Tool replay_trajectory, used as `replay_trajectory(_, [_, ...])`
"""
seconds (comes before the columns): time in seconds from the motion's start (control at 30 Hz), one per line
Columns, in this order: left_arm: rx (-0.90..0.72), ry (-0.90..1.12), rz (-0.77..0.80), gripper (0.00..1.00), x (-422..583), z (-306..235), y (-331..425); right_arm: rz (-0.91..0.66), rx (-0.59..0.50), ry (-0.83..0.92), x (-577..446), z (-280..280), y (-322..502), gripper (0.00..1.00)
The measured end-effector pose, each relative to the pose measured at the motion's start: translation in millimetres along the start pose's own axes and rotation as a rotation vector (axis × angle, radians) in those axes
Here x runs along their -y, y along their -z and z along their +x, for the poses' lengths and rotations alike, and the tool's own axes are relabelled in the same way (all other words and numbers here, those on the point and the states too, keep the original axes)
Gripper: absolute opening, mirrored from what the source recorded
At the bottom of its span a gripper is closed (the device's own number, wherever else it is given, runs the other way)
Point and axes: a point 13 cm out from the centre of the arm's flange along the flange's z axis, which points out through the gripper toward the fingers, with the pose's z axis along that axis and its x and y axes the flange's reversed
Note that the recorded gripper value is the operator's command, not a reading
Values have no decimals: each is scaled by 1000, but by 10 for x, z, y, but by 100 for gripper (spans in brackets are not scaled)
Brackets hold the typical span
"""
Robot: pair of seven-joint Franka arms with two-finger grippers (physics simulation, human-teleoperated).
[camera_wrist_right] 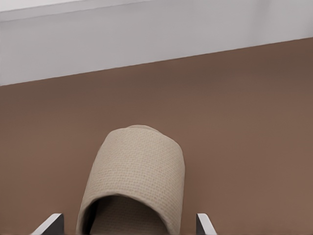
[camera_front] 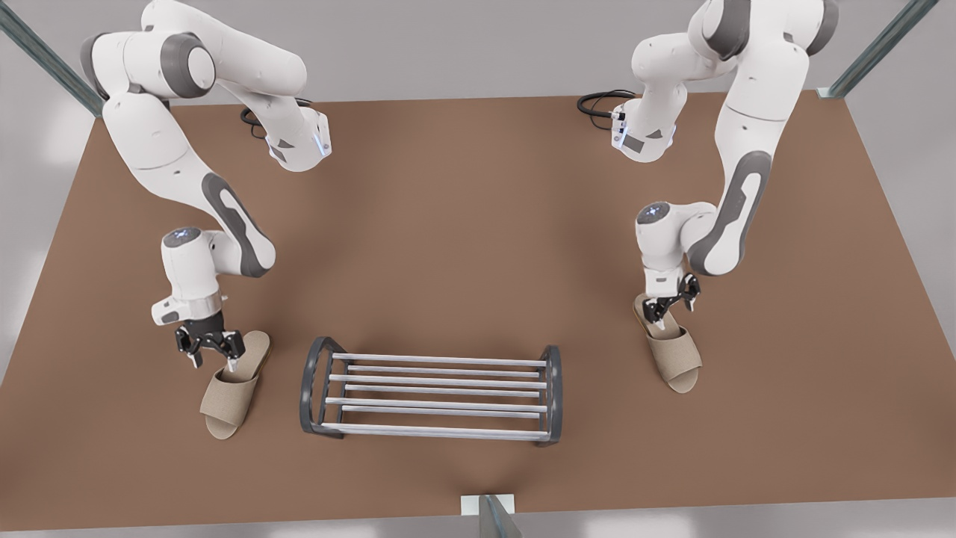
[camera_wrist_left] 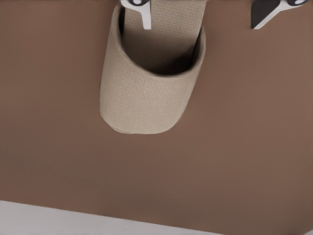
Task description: Place the right shoe on the shoe rack with the right arm, and place the left shoe on the shoe rack with the left arm
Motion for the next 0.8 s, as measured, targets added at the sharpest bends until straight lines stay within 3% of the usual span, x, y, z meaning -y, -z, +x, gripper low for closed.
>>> replay_trajectory(0.6, [87,41,45,99,-41,-239,-313,16,-2,-15,181,24,-288,100])
replay_trajectory(0.67, [88,48,47,96,-32,-234,-321,18,-3,-17,216,31,-308,100])
replay_trajectory(0.73, [89,56,50,82,-26,-238,-319,21,-1,-18,248,21,-317,100])
replay_trajectory(0.8, [93,64,52,76,-18,-260,-317,24,0,-18,279,13,-319,100])
